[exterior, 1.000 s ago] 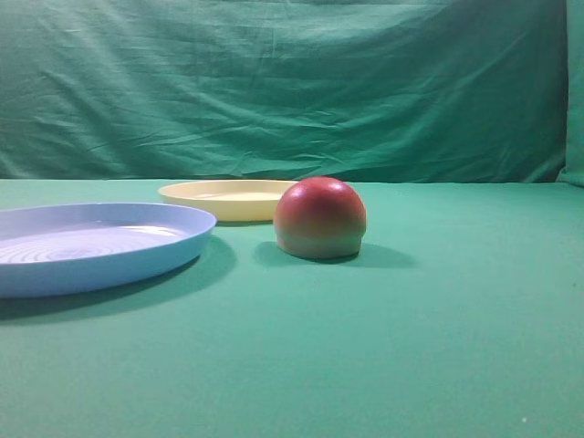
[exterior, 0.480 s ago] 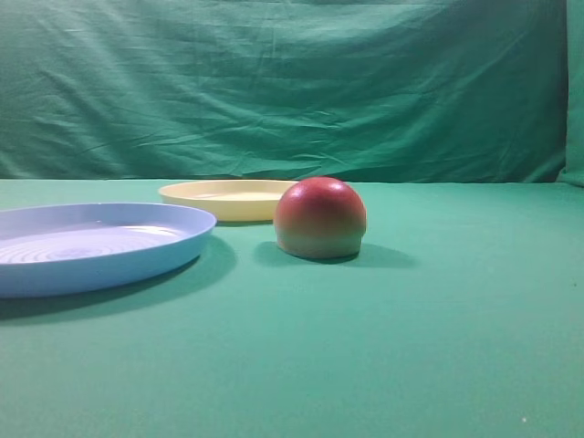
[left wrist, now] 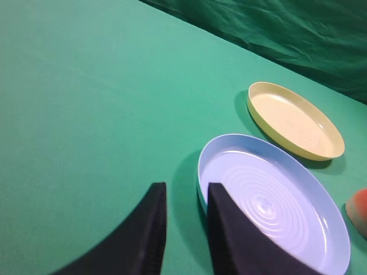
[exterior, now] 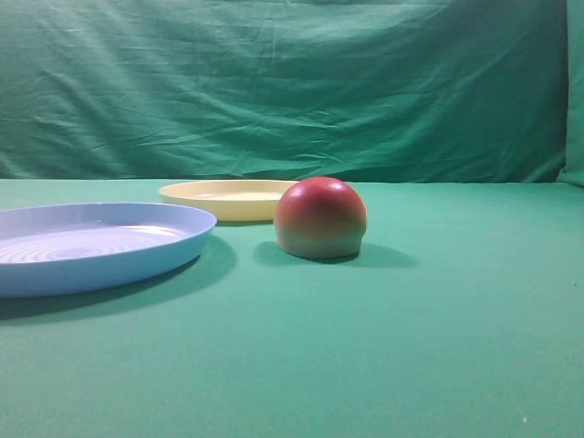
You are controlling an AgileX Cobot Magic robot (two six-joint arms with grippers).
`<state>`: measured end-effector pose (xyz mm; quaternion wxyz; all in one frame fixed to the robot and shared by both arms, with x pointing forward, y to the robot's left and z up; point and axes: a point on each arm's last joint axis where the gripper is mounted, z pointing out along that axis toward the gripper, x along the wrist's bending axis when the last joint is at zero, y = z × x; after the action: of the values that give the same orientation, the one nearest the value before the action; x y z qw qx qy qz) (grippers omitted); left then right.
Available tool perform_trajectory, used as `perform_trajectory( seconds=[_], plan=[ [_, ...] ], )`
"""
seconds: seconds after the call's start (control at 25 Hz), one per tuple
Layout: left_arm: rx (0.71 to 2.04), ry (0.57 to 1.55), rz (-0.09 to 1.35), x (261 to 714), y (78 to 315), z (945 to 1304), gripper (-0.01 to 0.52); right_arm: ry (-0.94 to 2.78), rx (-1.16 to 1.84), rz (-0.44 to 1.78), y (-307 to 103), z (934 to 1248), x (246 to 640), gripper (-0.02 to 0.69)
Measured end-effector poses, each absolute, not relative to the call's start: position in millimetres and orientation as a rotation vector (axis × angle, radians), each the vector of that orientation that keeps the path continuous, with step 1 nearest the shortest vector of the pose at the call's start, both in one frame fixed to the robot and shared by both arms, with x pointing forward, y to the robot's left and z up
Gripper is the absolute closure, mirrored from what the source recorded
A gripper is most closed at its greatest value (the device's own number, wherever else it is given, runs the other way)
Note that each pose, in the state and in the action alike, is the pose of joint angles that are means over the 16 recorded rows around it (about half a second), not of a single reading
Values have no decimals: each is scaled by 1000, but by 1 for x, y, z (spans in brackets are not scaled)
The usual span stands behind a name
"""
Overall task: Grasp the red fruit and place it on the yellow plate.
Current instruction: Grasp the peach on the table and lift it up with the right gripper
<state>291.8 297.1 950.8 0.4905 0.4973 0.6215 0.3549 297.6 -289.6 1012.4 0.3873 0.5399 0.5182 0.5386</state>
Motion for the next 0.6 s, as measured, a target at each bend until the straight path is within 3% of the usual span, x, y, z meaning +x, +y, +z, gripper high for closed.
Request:
perform_trajectory(
  seconds=[0.28, 0.6],
  plan=[
    [1208, 1509, 862, 292, 297, 951, 357, 1510, 1478, 1205, -286, 1043, 322, 665],
    [1208, 1509, 862, 292, 297, 951, 357, 1817, 1514, 972, -275, 1053, 367, 665]
  ],
)
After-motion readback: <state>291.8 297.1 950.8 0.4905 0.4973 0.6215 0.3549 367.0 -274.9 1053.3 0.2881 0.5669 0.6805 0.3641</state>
